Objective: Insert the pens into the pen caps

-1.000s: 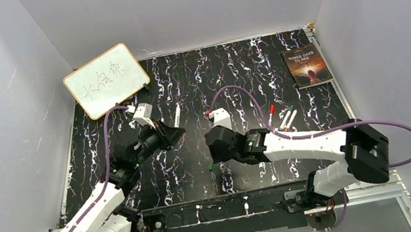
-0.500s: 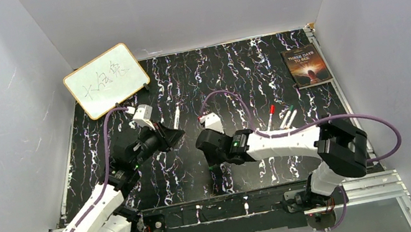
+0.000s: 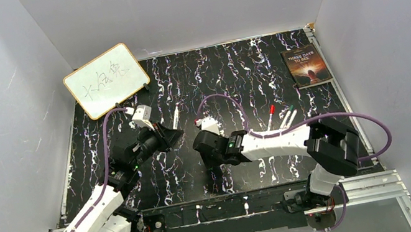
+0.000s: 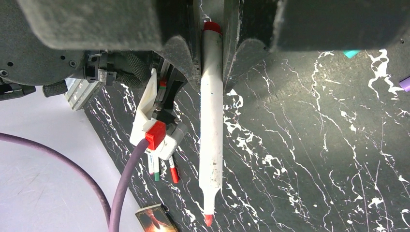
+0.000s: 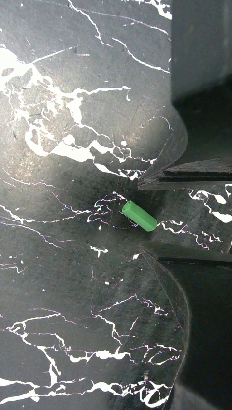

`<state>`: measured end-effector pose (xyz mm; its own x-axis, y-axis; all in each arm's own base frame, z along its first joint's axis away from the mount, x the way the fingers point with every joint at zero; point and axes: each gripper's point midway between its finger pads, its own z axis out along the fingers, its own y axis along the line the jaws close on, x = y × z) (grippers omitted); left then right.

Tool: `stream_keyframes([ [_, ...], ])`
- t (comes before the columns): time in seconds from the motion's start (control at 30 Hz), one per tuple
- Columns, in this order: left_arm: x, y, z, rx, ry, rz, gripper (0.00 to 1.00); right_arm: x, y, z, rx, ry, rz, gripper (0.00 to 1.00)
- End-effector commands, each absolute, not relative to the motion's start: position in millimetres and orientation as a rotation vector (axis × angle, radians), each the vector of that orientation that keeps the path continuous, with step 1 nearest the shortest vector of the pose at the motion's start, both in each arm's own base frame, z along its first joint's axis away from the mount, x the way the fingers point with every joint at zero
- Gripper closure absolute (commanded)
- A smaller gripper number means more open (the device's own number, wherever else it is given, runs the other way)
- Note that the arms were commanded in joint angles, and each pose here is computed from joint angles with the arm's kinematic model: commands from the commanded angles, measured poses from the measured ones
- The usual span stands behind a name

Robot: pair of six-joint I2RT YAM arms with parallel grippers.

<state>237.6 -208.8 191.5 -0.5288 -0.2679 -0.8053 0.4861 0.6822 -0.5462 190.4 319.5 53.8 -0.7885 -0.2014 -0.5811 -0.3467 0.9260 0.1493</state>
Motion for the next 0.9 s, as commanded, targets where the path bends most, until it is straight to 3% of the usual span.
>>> stream_keyframes([
  [0.0,239,-207,195,0.168,1.891,-0.954,1.0,190,333,54,-0.38,2.484,0.396,0.59],
  [0.87,238,-204,200,0.176,1.883,-0.94,1.0,186,328,23,-0.382,2.547,0.31,0.63],
])
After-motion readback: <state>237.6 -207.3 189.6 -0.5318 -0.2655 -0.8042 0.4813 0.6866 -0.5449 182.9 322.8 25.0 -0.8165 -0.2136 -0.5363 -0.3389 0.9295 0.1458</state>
